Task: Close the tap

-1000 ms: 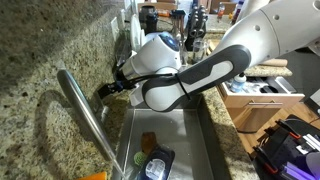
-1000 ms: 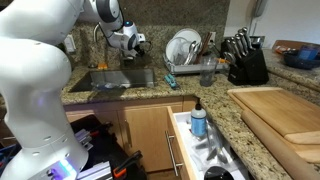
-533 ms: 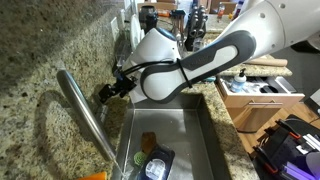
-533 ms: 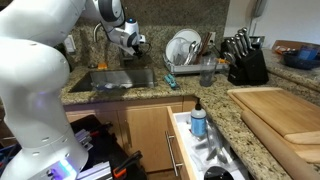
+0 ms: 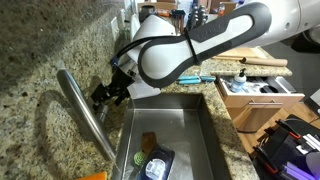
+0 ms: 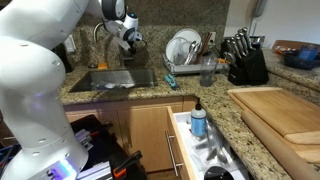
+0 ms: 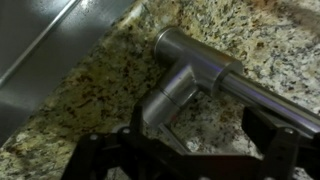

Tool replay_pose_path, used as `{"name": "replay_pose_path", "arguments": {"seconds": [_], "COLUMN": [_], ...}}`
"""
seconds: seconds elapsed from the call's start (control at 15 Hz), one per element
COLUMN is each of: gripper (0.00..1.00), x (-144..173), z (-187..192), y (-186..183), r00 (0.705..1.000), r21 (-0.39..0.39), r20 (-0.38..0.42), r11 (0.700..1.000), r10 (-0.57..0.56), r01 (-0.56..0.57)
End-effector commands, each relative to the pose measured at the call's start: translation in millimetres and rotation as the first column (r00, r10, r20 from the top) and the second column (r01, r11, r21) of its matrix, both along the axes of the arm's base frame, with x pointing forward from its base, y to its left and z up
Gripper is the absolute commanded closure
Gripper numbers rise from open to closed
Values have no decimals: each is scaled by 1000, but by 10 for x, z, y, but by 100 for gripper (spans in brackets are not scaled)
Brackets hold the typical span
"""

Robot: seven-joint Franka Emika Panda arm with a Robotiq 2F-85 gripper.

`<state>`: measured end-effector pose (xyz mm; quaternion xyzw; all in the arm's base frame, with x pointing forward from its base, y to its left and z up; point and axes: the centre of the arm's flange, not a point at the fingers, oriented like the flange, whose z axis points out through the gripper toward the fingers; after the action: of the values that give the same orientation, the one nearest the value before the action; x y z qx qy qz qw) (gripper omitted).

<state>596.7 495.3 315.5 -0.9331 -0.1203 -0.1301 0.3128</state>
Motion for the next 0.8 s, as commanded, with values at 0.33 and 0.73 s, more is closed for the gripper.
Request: {"name": "replay_pose_path", "arguments": {"seconds": [0.33, 0.73], "gripper": [0, 0], "x": [-7, 105], "z": [-18, 101], "y": [-3, -278], "r00": [1000, 975], "r21": [-2, -133], "r20": [-4, 168], "r11": [1000, 977], "r10": [-1, -143], "r01": [1, 166]}}
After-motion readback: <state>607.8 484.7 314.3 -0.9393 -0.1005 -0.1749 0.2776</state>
